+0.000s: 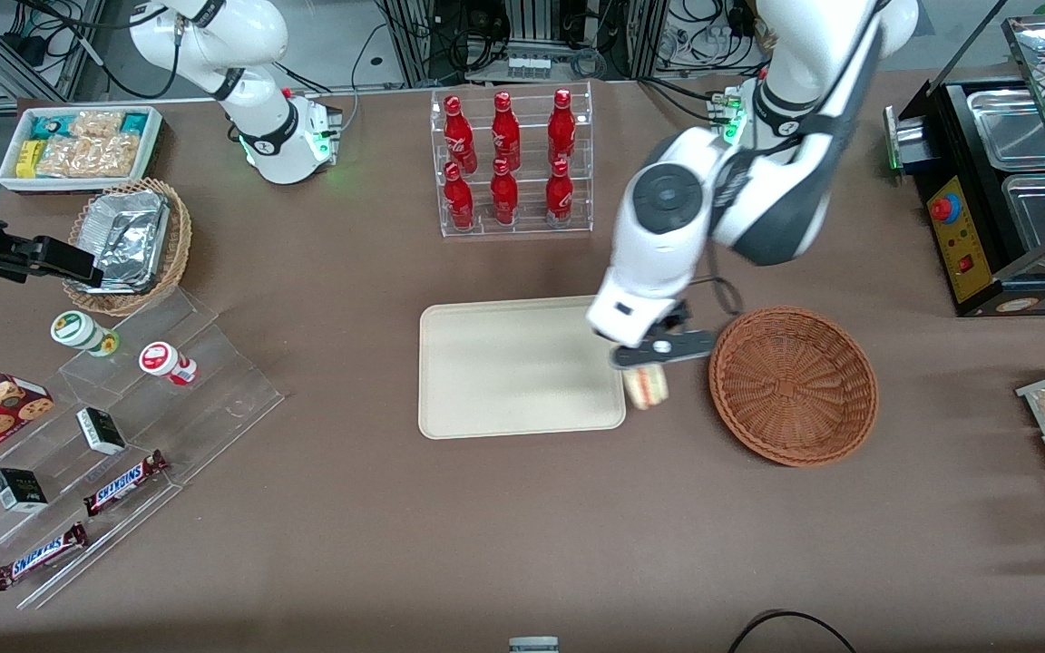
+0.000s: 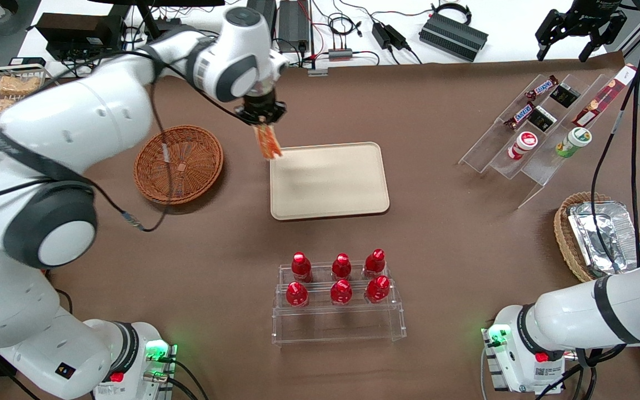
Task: Place sandwich from basket to tray
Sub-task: 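Lift the sandwich with the left gripper and carry it over the cream tray, then lower the sandwich onto the tray and open the left gripper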
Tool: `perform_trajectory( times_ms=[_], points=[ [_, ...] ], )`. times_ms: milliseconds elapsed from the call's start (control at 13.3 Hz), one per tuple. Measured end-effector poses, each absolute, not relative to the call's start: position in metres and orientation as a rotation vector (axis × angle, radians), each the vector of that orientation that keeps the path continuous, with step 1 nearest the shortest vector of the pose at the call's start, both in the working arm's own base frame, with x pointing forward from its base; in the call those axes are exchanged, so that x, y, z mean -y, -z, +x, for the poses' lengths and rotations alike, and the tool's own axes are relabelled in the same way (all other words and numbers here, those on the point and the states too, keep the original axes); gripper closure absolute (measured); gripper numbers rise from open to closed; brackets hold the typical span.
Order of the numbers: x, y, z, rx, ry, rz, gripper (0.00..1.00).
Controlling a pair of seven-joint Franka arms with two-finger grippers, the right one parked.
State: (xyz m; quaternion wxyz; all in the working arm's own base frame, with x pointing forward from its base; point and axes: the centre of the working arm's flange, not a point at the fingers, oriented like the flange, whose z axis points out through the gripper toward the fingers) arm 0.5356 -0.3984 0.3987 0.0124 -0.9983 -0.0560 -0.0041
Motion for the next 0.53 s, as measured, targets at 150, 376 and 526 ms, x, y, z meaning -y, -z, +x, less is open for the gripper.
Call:
perform_trajectory(
  times_ms=[150, 376, 526],
  points=[
    [0.433, -0.380, 0.532, 0.094, 0.019, -3.147, 0.85],
    [0.470, -0.343, 0.526, 0.006, 0.024, -3.197, 0.85],
    [0.485, -0.316, 0.522, -0.051, 0.008, -3.206, 0.85]
  ],
)
